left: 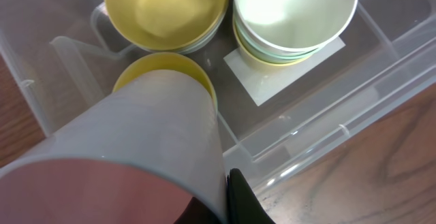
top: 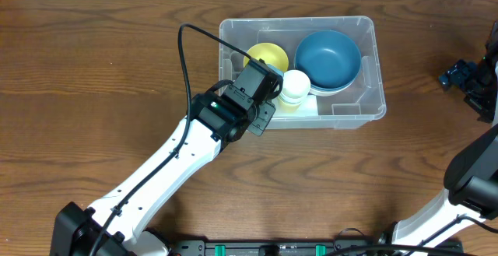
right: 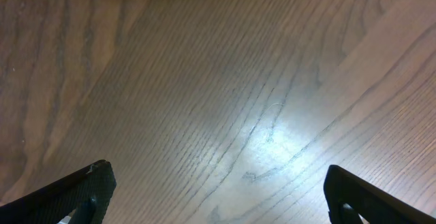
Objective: Pack container
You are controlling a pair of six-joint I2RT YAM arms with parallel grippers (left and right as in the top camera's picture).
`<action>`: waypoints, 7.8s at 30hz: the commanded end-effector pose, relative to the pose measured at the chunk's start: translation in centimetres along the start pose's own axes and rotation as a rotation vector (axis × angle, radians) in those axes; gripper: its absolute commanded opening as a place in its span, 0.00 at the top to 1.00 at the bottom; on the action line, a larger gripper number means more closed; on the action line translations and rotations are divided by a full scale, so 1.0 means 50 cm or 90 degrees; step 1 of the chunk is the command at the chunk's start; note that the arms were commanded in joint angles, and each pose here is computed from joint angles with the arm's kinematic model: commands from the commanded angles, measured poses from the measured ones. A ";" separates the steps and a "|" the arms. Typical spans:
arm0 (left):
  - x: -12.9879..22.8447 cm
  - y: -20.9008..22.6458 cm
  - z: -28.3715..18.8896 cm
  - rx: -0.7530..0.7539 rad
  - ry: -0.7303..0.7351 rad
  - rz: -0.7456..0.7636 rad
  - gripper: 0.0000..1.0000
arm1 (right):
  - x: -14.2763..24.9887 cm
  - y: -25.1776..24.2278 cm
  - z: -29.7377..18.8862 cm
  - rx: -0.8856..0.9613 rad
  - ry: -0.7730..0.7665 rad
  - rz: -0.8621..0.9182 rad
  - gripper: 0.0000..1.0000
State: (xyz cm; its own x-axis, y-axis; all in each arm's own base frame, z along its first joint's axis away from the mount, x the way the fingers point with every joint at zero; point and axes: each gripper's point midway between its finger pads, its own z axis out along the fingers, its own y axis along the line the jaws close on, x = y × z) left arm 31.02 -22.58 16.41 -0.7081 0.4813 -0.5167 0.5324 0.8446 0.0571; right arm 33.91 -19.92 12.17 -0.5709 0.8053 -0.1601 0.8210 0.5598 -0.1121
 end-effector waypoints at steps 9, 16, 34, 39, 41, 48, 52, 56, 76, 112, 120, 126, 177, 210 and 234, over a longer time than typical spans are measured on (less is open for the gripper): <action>-0.119 0.074 -0.156 -0.049 -0.073 -0.038 0.94 | 0.000 -0.005 -0.002 0.007 -0.005 0.011 0.01; -0.182 0.123 -0.255 -0.066 -0.140 -0.073 0.94 | 0.000 -0.005 -0.002 0.007 -0.005 0.011 0.01; -0.082 0.084 -0.061 -0.021 0.102 -0.037 0.94 | 0.000 -0.005 -0.002 0.007 -0.005 0.011 0.01; -0.083 0.061 -0.060 -0.009 0.103 -0.018 0.94 | 0.000 -0.005 -0.002 0.007 -0.005 0.011 0.01; -0.080 0.046 -0.054 0.003 0.108 -0.006 0.94 | 0.000 -0.005 -0.002 0.007 -0.005 0.011 0.01; -0.067 0.035 -0.021 0.005 0.140 0.004 0.94 | 0.000 -0.005 -0.002 0.007 -0.005 0.011 0.01; -0.065 0.035 -0.020 0.005 0.142 0.004 0.94 | 0.000 -0.005 -0.002 0.007 -0.005 0.011 0.01; -0.058 0.035 -0.020 0.005 0.152 0.005 0.94 | 0.000 -0.005 -0.002 0.007 -0.005 0.011 0.01; -0.051 0.023 -0.001 0.022 0.153 0.002 0.94 | 0.000 -0.005 -0.002 0.007 -0.005 0.011 0.01; -0.065 0.136 -0.318 -0.076 -0.004 -0.093 0.10 | 0.000 -0.005 -0.002 0.007 -0.005 0.011 0.01; 0.031 0.140 -0.537 -0.072 -0.144 -0.106 0.02 | 0.000 -0.005 -0.002 0.007 -0.005 0.011 0.01; 0.116 0.140 -0.652 -0.068 -0.240 -0.115 0.02 | 0.000 -0.005 -0.002 0.007 -0.005 0.011 0.01; 0.263 0.261 -0.197 -0.184 -0.630 -0.246 0.02 | 0.000 -0.005 -0.002 0.007 -0.005 0.011 0.01; 0.314 0.262 -0.112 -0.207 -0.547 -0.210 0.02 | 0.000 -0.005 -0.002 0.007 -0.005 0.011 0.01; 0.314 0.262 -0.112 -0.208 -0.547 -0.210 0.02 | 0.104 0.148 -0.186 -0.098 -0.125 -0.139 0.01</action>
State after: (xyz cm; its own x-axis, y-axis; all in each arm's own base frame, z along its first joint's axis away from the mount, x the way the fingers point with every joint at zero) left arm 24.33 -2.63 15.43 -0.1062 -0.0317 -0.9938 0.1177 0.9921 -0.0442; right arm 36.79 -12.59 15.81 -0.7028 0.6679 -0.2448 0.6995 0.7115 -0.0668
